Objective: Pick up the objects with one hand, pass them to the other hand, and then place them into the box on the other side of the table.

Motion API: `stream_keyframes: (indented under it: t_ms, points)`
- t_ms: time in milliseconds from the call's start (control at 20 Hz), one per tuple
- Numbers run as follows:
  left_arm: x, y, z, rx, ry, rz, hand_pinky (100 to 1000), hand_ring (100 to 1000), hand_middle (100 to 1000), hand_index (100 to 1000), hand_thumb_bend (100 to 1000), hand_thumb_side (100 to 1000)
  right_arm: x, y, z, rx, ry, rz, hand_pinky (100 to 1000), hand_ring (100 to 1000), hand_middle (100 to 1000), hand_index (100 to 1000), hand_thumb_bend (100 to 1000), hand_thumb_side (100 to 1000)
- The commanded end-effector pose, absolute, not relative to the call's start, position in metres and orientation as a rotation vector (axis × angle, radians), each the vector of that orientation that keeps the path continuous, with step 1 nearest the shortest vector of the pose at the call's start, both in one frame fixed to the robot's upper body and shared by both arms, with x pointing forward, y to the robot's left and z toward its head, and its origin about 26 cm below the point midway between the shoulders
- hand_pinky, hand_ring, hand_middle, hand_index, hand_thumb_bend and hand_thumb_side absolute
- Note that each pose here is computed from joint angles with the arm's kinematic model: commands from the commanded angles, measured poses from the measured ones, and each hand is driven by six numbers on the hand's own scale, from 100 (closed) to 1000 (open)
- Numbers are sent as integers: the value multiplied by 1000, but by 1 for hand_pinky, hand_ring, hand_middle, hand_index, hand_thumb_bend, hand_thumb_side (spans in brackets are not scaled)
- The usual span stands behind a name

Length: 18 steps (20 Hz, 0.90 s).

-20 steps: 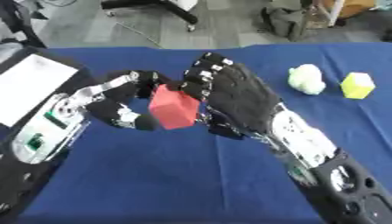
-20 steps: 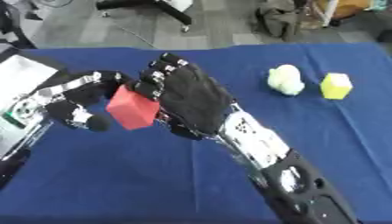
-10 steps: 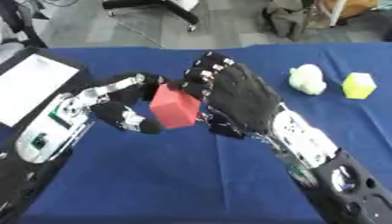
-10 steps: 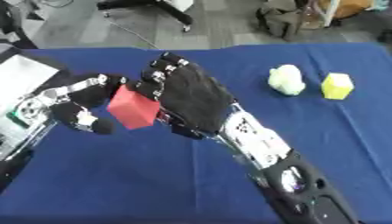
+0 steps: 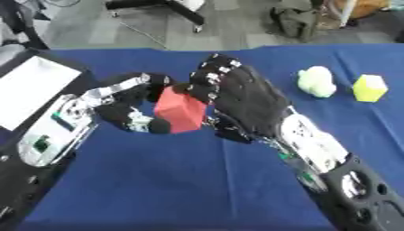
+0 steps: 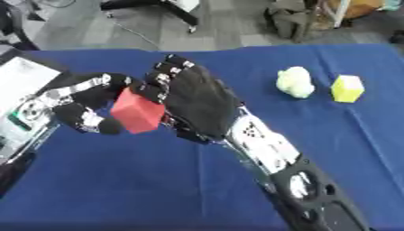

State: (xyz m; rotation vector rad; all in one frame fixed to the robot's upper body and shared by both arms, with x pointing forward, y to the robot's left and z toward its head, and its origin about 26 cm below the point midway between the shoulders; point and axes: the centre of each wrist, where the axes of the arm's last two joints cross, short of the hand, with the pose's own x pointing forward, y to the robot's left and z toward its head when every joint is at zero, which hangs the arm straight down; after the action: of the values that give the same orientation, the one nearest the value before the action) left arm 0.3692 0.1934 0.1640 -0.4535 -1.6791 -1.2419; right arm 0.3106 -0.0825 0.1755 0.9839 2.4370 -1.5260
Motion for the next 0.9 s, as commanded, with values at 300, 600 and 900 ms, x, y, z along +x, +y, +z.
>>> stream_keyframes:
  t_ms: [300, 600, 900]
  points:
    - [370, 191, 177, -441, -1724, -1236, 666, 574, 568, 680, 723, 470, 307, -80, 188, 978, 2432, -1470, 653, 560, 398, 515, 153, 116]
    - [369, 190, 178, -458, -1728, -1238, 655, 535, 522, 636, 717, 395, 307, -80, 188, 970, 2435, -1468, 654, 561, 400, 516, 152, 110]
    - [370, 190, 178, -461, -1740, -1229, 625, 464, 441, 540, 662, 303, 307, -80, 188, 969, 2435, -1471, 653, 559, 399, 516, 153, 112]
